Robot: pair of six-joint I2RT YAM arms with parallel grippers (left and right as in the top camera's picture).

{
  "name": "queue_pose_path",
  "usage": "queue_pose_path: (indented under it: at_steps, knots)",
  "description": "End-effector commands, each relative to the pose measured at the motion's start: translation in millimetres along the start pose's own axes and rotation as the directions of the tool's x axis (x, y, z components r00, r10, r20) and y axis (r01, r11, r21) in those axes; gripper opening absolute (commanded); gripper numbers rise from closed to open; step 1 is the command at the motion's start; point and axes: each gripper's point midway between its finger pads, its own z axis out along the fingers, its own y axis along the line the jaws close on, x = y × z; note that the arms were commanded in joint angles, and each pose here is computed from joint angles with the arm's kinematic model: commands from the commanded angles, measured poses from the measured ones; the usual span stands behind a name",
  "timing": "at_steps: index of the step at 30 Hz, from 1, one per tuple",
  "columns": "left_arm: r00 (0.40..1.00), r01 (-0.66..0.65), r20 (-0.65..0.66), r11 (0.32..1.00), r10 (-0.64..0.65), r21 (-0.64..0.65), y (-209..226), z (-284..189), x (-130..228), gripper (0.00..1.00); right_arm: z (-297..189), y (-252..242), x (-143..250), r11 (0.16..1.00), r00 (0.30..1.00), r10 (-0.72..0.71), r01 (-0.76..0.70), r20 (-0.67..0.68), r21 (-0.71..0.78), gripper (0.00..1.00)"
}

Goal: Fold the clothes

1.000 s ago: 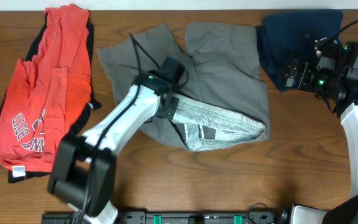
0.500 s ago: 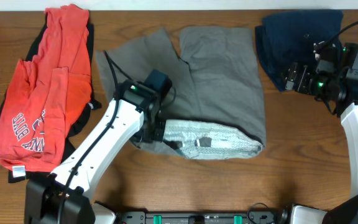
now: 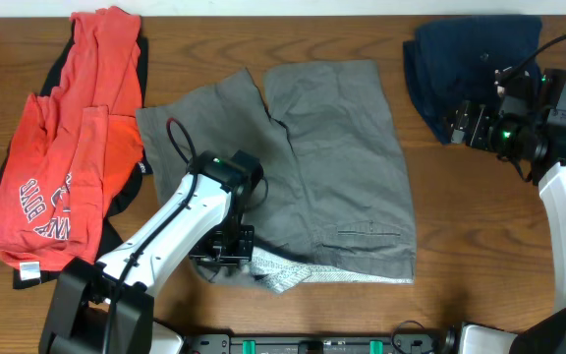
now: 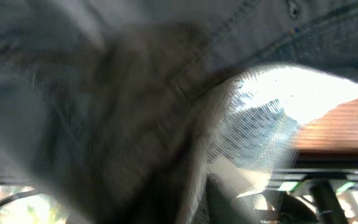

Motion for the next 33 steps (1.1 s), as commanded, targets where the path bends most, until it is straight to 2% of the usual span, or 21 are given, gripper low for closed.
queue_pose_path:
  at_steps: [1, 2, 3, 8, 13, 15, 18, 24, 29, 33]
  knots:
    - [1.000, 0.017, -0.013, 1.000, -0.017, 0.015, -3, 0, 2, 0.57, -1, 6, -4, 1.000, 1.000, -0.024, 0.025, 0.007, -0.016, 0.87]
    - [1.000, 0.016, -0.012, 1.000, -0.016, 0.015, -3, 0, 2, 0.67, -1, 7, -4, 1.000, 1.000, -0.025, 0.025, 0.006, -0.018, 0.87]
    - [1.000, 0.015, -0.008, 1.000, -0.015, 0.016, -3, -1, 1, 0.69, -1, 8, -4, 0.999, 1.000, -0.025, 0.025, 0.006, -0.023, 0.87]
    - [0.997, 0.002, 0.078, 1.000, -0.002, 0.006, -4, -23, -12, 0.70, -1, 15, -2, 0.997, 0.999, -0.050, 0.050, 0.001, -0.055, 0.87]
    - [0.952, -0.007, 0.305, 1.000, 0.011, -0.013, -2, -70, -38, 0.73, 3, 38, 4, 0.987, 0.994, -0.105, 0.102, -0.017, -0.124, 0.87]
    - [0.902, 0.001, 0.431, 1.000, 0.003, -0.010, -1, -89, -58, 0.88, 9, 55, 10, 0.978, 0.989, -0.145, 0.138, -0.033, -0.156, 0.86]
    - [0.838, 0.031, 0.545, 0.999, -0.024, -0.005, 4, -107, -81, 0.99, 20, 73, 19, 0.965, 0.977, -0.207, 0.194, -0.055, -0.177, 0.87]
    - [0.743, 0.050, 0.667, 0.999, -0.045, 0.012, 20, -131, -121, 0.98, 60, 92, 44, 0.954, 0.950, -0.275, 0.251, -0.145, -0.164, 0.84]
    - [0.688, 0.083, 0.721, 0.996, -0.083, 0.035, 42, -146, -143, 0.98, 88, 74, 74, 0.982, 0.940, -0.187, 0.183, -0.284, -0.039, 0.83]
    - [0.668, 0.105, 0.738, 0.994, -0.097, 0.035, 60, -151, -151, 0.98, 95, 44, 99, 0.982, 0.920, -0.064, 0.127, -0.386, 0.141, 0.84]
